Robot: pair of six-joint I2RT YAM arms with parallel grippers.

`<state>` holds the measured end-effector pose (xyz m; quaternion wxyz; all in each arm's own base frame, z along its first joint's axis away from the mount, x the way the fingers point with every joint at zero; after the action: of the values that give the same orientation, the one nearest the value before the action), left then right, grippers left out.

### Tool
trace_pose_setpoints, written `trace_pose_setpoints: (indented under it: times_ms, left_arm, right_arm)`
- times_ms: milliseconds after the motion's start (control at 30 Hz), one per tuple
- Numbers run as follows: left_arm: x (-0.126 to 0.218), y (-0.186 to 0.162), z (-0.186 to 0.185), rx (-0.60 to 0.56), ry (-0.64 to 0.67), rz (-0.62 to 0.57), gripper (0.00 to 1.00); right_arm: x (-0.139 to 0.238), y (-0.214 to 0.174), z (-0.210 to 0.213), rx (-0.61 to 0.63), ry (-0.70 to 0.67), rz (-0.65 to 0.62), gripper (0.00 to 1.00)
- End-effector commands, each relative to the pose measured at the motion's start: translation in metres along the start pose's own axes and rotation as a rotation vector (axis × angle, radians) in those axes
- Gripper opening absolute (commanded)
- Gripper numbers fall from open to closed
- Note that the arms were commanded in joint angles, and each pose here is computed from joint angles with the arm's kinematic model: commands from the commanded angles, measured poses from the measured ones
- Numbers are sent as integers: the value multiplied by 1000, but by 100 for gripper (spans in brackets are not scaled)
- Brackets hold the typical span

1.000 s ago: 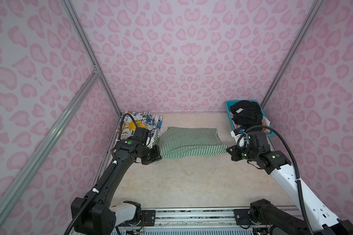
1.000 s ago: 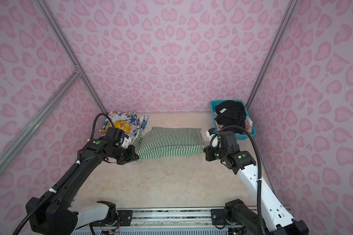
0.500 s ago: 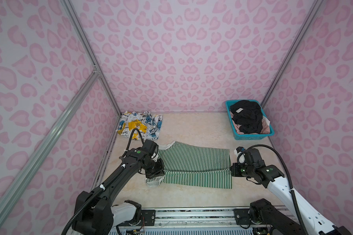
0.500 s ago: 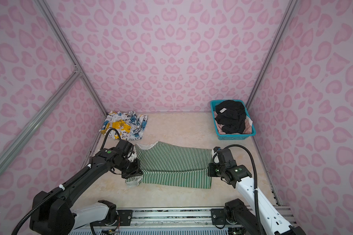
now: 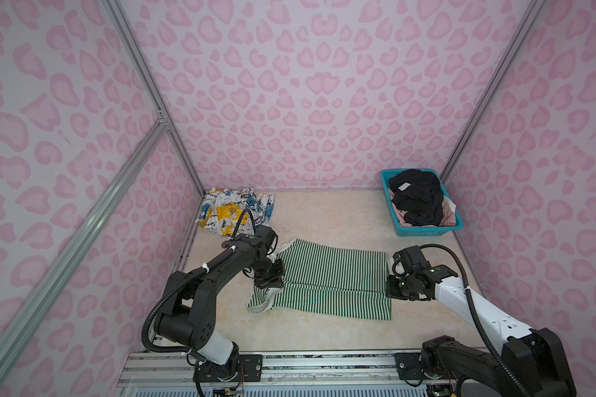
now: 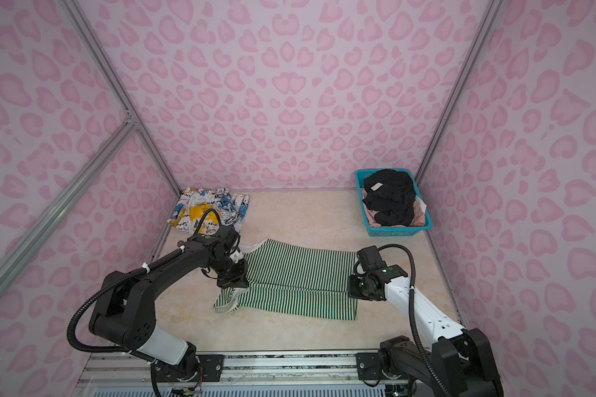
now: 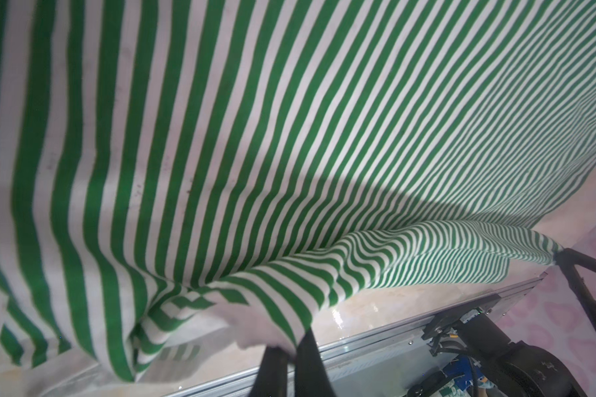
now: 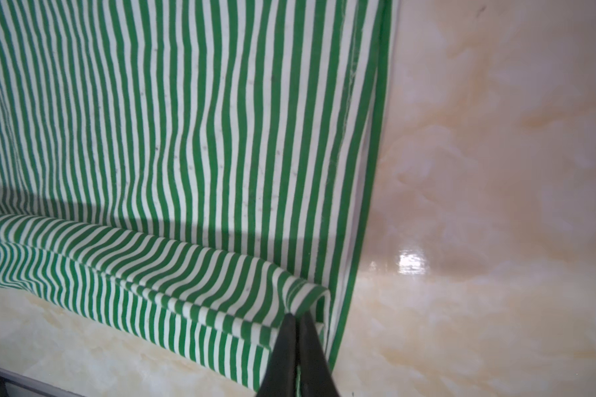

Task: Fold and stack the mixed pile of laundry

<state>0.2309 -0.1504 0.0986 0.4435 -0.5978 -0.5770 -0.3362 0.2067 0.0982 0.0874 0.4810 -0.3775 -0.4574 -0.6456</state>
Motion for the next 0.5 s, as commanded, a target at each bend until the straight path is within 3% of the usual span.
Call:
trace_pose_setpoints:
  times_ms: [0, 300, 467]
  left_arm:
    - [5, -9, 2, -26, 12, 24, 2]
    - [42, -45, -9, -64, -66, 20, 2]
    - [54, -73, -11, -60, -116, 62, 2]
  right_arm:
    - [0, -6, -5, -35, -12, 35, 0]
    - [51, -12, 10, -34, 82, -50, 0]
    - [68, -42, 11, -70, 80, -8, 0]
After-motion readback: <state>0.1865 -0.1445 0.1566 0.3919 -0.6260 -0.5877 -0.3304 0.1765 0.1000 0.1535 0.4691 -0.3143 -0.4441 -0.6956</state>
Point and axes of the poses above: each gripper's point midway between its finger pads, its own x axis back along the fingers, its own z axis along the line the jaws close on, y = z × x, the point moved 3 cm from there along x, back along the fingers, and after that the axes turned 4 degrees about -x, right-handed, at the moved point
